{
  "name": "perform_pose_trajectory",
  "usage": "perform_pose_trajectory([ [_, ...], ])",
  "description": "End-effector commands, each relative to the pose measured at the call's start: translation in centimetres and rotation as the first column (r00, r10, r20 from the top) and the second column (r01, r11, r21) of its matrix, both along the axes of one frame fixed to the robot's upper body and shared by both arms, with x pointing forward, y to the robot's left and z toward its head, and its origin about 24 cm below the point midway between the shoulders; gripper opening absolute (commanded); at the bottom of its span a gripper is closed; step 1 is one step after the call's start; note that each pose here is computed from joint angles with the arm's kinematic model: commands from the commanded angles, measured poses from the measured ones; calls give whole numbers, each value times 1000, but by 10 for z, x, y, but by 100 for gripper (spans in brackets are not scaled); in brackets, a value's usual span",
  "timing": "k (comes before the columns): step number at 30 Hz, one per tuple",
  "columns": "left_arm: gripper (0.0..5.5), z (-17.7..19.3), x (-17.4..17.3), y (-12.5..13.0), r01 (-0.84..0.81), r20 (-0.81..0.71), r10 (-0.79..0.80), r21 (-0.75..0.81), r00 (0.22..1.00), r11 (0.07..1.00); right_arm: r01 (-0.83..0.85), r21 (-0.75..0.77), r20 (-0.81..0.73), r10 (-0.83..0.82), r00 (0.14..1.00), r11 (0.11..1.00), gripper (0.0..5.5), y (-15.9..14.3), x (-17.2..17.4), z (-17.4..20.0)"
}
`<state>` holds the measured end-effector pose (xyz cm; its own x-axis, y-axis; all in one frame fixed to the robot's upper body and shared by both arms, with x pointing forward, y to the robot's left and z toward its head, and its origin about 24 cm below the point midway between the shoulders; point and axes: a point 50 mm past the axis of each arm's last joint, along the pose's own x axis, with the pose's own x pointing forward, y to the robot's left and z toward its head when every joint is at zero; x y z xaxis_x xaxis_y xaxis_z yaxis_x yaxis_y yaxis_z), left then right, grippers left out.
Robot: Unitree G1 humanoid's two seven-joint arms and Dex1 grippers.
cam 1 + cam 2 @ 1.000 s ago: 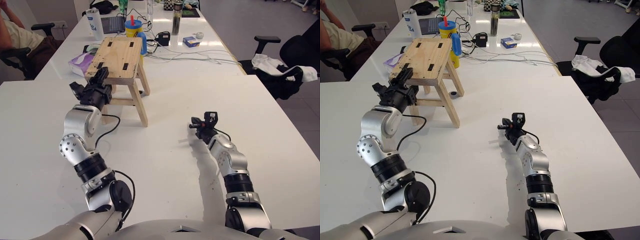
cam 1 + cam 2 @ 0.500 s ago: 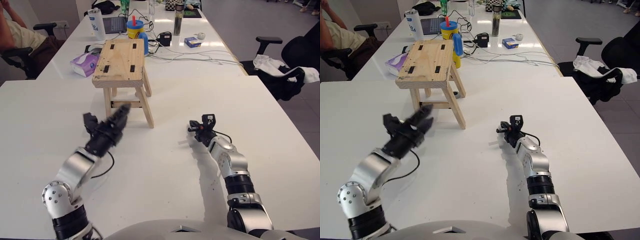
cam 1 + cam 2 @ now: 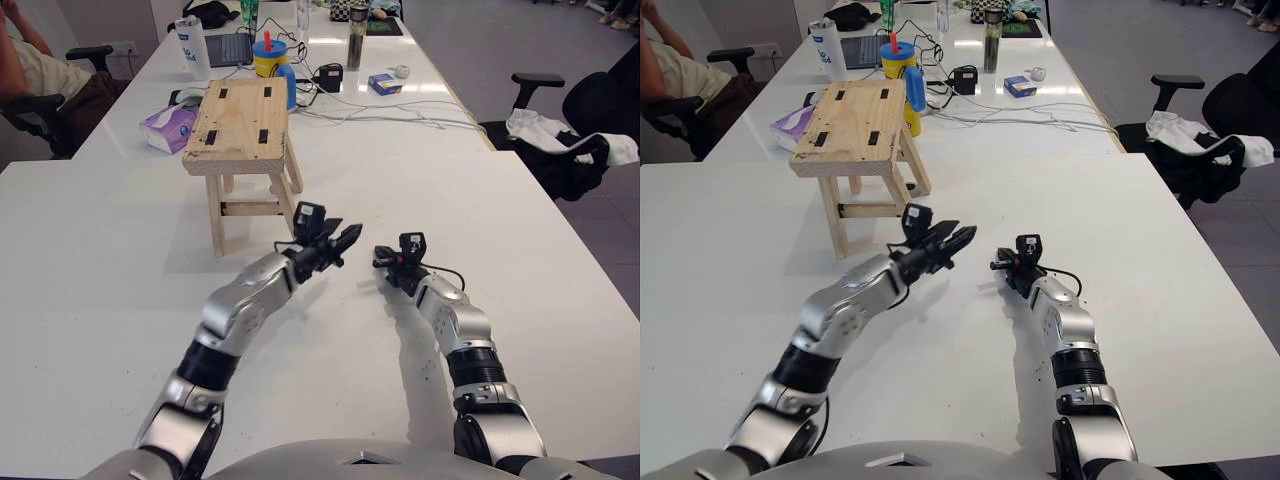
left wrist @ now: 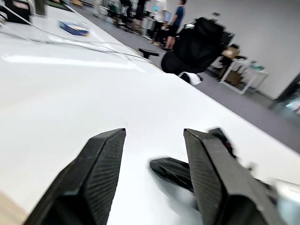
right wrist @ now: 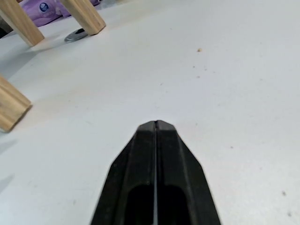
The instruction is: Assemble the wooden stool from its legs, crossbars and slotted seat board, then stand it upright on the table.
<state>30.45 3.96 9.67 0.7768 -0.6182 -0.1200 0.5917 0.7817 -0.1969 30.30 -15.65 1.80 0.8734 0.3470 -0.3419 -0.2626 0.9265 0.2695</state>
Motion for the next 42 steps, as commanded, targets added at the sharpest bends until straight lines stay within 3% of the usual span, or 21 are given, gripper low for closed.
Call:
perform_pose_trajectory([
  [1, 230, -18, 48, 16, -214, 108, 191, 272, 976, 938, -56, -18, 34, 56, 998, 998, 0, 10, 11, 9],
  [3, 230, -32, 56, 42, -281, 126, 252, 398, 960, 873, -61, -19, 36, 61, 997, 998, 0, 11, 11, 8],
  [4, 230, -38, 57, 68, -344, 137, 317, 446, 939, 826, -65, -23, 39, 66, 997, 998, 0, 12, 11, 8],
  [8, 230, -52, 39, 193, -516, 187, 521, 603, 833, 608, -58, -26, 54, 60, 997, 998, 0, 13, 11, 9],
  [11, 230, -30, 28, 276, -559, 280, 558, 712, 781, 425, -42, -22, 59, 43, 997, 999, 0, 13, 8, 7],
  [12, 230, -16, 29, 298, -561, 319, 554, 752, 769, 346, -38, -17, 56, 39, 998, 999, 0, 14, 7, 6],
  [15, 230, 23, 37, 325, -566, 350, 557, 777, 753, 277, -62, -21, 50, 63, 997, 998, 0, 20, 5, 4],
  [18, 230, 30, 42, 320, -582, 340, 541, 723, 769, 373, -88, -25, 69, 90, 994, 996, 0, 25, 6, 8],
  [21, 230, 9, 40, 300, -625, 299, 572, 565, 764, 539, -136, -29, 150, 139, 979, 990, 0, 32, 7, 21],
  [27, 211, 3, 25, 222, -647, 330, 581, 138, 744, 750, 10, -57, 417, 15, 909, 998, 0, 25, 18, 66],
  [30, 168, 5, 18, 187, -611, 350, 565, 26, 747, 791, 74, -73, 497, -28, 868, 995, 0, 19, 21, 77],
  [35, 92, 6, 6, 155, -598, 332, 592, -96, 734, 796, 200, -100, 555, -112, 824, 975, 0, 16, 27, 83],
  [42, 2, 4, 2, 144, -601, 336, 589, -79, 735, 795, 262, -118, 560, -153, 814, 958, 0, 24, 30, 77],
])
